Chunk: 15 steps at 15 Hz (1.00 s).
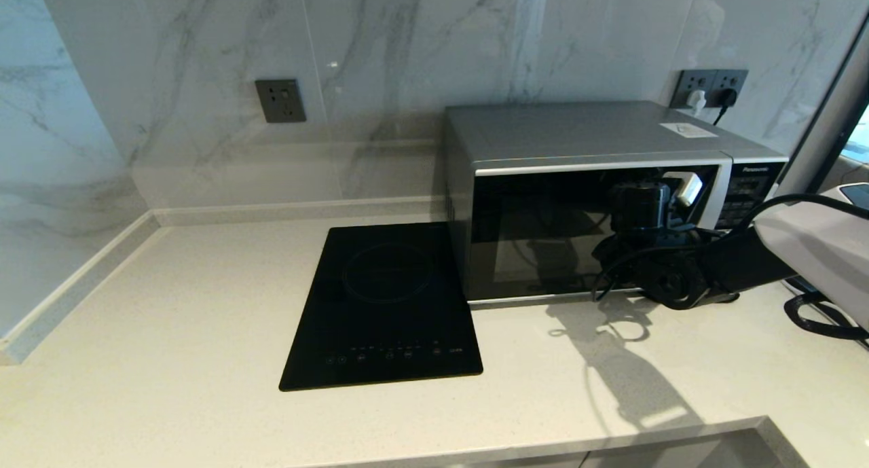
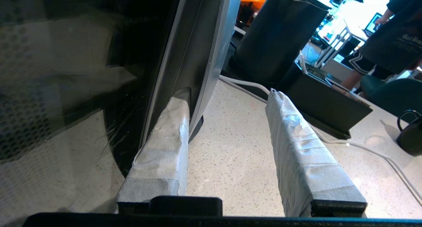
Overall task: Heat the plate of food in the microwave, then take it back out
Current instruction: Open the microwave oven
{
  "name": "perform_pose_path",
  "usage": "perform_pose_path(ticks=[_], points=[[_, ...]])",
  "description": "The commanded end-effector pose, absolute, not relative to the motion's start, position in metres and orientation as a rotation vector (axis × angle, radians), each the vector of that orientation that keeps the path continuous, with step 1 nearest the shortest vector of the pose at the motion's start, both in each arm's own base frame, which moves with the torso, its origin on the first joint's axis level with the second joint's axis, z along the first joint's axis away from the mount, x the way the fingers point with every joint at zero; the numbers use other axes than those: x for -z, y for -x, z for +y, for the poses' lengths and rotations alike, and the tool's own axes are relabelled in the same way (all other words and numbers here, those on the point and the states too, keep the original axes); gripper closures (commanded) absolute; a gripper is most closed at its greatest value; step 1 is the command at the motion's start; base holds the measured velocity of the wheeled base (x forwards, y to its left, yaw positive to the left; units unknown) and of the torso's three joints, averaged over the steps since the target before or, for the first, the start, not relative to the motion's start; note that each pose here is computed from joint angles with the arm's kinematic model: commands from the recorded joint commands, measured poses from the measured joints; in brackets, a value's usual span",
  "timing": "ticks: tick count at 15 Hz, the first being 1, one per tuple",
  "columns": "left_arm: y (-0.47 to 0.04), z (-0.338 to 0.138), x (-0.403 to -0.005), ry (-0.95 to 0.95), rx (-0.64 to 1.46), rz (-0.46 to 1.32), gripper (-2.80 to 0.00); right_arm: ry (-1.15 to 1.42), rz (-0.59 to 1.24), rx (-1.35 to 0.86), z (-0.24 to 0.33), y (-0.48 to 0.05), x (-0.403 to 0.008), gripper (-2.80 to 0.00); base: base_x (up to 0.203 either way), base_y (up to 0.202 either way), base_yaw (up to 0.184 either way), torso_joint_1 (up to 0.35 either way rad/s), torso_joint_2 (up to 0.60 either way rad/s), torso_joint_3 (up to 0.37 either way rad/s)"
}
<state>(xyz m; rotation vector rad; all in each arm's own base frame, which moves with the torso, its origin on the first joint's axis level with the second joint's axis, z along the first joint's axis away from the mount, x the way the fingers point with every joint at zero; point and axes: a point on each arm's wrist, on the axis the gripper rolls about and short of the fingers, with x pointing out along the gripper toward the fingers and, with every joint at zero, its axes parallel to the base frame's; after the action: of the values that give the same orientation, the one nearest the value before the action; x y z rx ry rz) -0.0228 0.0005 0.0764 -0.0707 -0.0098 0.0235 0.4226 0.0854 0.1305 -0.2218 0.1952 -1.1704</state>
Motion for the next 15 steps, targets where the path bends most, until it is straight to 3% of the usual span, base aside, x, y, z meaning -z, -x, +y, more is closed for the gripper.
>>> perform_pose_path(ticks=[1,15], points=[[0.0227,0.0005,-0.0765,0.072,-0.024,-0.009,0.0,0.213,0.187,1.182,0.086,-0.4217,-0.1312,0.0,0.0,0.0,0.0,0.0,0.0,0.0],[0.0227,0.0005,-0.0765,0.072,-0.024,-0.009,0.0,0.22,0.183,1.23,0.0868,-0.4205,-0.1303,0.0,0.0,0.0,0.0,0.0,0.0,0.0]])
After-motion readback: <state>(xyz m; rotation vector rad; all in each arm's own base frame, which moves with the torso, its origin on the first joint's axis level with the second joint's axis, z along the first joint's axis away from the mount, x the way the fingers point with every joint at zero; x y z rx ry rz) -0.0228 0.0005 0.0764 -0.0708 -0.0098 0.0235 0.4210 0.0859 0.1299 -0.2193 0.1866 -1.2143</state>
